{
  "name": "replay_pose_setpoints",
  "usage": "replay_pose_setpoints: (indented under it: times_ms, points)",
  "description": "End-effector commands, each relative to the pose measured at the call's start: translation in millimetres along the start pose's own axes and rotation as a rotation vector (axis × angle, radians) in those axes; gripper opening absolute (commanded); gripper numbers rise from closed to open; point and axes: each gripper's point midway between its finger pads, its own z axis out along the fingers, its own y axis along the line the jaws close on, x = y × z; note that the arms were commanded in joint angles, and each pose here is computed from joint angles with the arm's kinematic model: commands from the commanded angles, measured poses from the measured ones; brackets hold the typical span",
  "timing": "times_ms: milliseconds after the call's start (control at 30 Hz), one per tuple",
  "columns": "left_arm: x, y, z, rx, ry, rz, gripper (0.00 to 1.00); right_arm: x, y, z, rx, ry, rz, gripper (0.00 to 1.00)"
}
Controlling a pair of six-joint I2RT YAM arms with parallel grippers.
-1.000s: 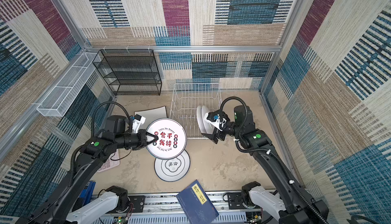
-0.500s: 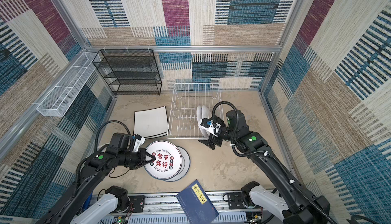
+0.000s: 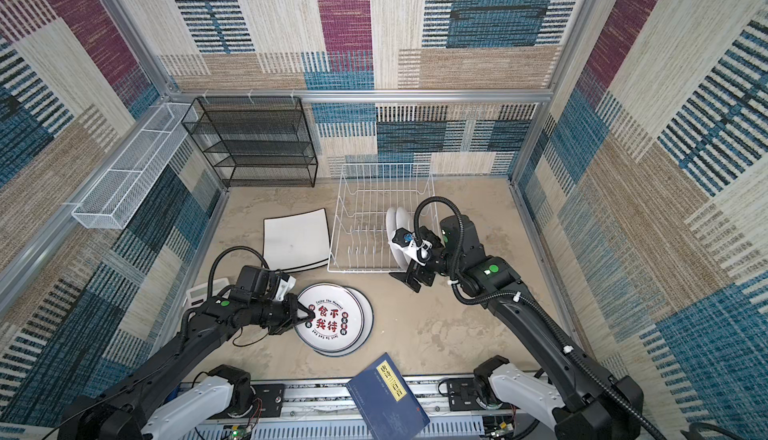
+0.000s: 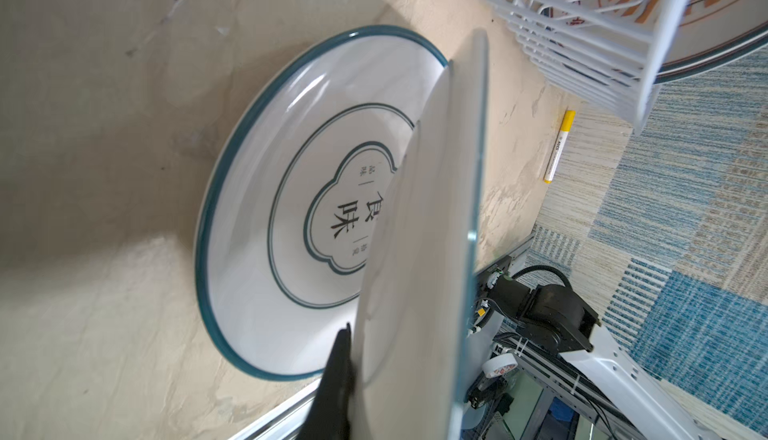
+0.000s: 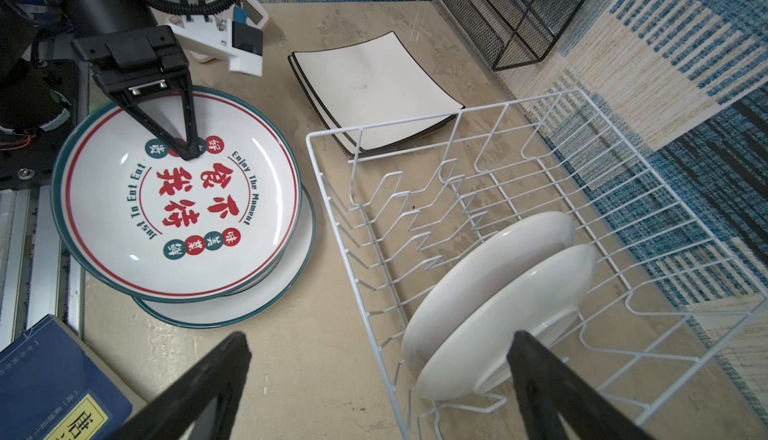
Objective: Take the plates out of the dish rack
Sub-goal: 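Lower the red-lettered plate onto the plate on the table with the left gripper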
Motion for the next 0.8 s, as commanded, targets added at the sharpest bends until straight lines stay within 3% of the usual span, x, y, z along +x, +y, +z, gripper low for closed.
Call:
replay_pose_setpoints:
  times_ms: [0,300,600,767]
  points:
    - [-8.9,-12.6,5.4,0.069,-0.010,0.006,0.00,-6.4,-3.8,3.5,0.004,-0.025,-0.009,0.99]
    - [-11.9,-0.5,17.5,0.016,0.027,0.005,0.14,-3.0,-6.5,10.8,0.003,-0.013,-0.018,0.99]
    - [-11.8,2.3,12.9,-0.050,0.057,0.023,0.45,1.6,-3.7,10.6,0.002,-0.009,-0.001,0.99]
    - [-12.7,5.5,7.6,-0.101,0.060,0.020,0.54,1.3,-4.0,10.2,0.005,-0.013,0.010,0.99]
